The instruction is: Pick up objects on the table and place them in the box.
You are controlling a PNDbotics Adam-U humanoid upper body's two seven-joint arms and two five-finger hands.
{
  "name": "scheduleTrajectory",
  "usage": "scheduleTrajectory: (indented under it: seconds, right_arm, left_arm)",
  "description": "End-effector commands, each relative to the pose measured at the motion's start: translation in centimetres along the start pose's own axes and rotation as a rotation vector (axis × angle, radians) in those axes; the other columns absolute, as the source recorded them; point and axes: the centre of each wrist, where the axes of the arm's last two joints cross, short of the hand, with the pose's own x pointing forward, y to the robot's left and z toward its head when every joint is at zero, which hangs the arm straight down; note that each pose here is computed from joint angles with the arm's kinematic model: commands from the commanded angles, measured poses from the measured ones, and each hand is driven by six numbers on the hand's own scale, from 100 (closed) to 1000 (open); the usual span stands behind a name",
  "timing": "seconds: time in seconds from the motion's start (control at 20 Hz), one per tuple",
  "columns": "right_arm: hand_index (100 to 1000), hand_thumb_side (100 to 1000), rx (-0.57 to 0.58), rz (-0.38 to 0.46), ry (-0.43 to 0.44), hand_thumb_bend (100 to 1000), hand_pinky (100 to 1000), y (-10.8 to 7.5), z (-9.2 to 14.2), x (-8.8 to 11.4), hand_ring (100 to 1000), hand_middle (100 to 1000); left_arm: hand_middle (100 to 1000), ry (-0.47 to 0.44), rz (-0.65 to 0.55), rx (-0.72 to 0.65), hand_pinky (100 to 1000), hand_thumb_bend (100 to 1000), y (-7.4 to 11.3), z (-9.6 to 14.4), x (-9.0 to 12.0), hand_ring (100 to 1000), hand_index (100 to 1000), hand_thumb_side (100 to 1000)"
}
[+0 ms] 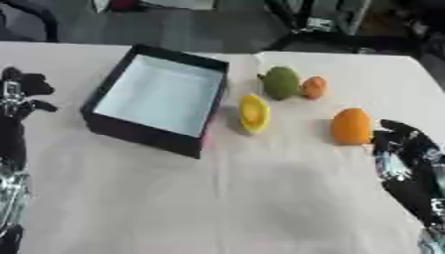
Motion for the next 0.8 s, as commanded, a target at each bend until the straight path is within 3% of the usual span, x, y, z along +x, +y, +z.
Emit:
scheduleTrajectory:
  seconds: [0.05,0.25,0.5,0.7,0.75,0.8]
  right_arm:
    - [827,369,0.076,0.107,-0.046,100,774,-2.3,-1.0,0.4,811,593]
    - [842,341,0.158,0.184,-0.044,100,781,-4.0,-1.6,-0.3,827,622]
    - [857,388,0.241,0.265,-0.014,100,789,-5.6,-2.5,-1.6,852,671]
    - [857,388,0.255,0.281,-0.010,100,789,-5.9,-2.6,-2.2,852,671]
    - [885,575,0.271,0.291,-0.004,100,804,-5.9,-2.8,-2.3,883,741]
    - [885,575,0.301,0.313,0.011,100,804,-6.1,-3.3,-2.4,883,741]
  left_arm:
    - [520,-0.023,-0.001,-0.007,473,100,0.1,-0.3,0.5,615,631,853]
    - [520,-0.020,-0.002,-0.011,473,100,0.1,-0.2,0.5,616,631,854]
    - [520,-0.021,-0.001,-0.013,473,100,0.1,-0.3,0.5,615,631,855]
    - [520,-0.021,-0.001,-0.013,473,100,0.1,-0.3,0.5,615,631,855]
    - [521,-0.024,0.000,-0.018,473,100,0.0,-0.3,0.6,615,630,855]
    - [521,-0.025,0.001,-0.022,473,100,0.0,-0.3,0.6,615,630,855]
